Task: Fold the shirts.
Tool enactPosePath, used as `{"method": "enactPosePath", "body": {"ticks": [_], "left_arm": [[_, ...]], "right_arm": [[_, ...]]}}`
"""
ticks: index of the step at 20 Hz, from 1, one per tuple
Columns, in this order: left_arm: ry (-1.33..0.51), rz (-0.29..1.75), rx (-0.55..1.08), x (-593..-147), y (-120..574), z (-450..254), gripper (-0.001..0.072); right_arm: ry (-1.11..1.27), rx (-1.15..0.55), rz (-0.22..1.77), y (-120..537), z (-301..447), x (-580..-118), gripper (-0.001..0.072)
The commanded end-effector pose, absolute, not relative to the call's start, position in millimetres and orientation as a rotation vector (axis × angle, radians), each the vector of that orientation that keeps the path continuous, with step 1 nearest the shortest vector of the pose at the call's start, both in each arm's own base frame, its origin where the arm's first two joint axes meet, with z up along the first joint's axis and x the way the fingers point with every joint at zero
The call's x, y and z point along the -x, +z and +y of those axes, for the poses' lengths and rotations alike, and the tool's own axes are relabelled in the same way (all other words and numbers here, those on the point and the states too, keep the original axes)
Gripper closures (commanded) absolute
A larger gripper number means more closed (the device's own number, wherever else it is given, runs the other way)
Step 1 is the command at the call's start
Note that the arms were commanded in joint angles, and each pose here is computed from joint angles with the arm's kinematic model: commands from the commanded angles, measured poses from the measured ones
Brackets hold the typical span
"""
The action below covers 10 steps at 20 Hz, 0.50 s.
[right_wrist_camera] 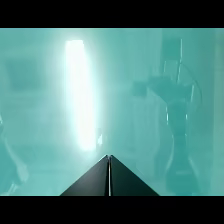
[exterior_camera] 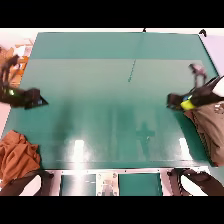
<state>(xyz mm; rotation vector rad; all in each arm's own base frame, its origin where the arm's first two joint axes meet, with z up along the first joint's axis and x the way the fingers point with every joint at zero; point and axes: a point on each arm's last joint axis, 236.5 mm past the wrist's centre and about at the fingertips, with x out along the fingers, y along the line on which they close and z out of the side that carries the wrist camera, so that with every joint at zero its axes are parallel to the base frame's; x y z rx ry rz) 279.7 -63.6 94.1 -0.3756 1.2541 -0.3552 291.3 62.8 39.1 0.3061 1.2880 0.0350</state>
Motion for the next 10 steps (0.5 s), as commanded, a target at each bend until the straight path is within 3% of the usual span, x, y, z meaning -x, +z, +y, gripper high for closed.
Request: {"method": "enactPosePath", "body": {"ticks": [1, 10], "left_arm": [[-0.35, 1.271, 0.382, -243.9, 73.1, -70.1, 0.0678], [-0.342, 1.252, 0.384, -248.7, 73.9, -69.1, 0.0678]], "right_arm": [[0.139, -0.255, 1.274, 12.5, 102.5, -266.7, 0.0691], [0.162, -0.237, 1.278, 12.4, 109.5, -263.9, 0.0691]]}}
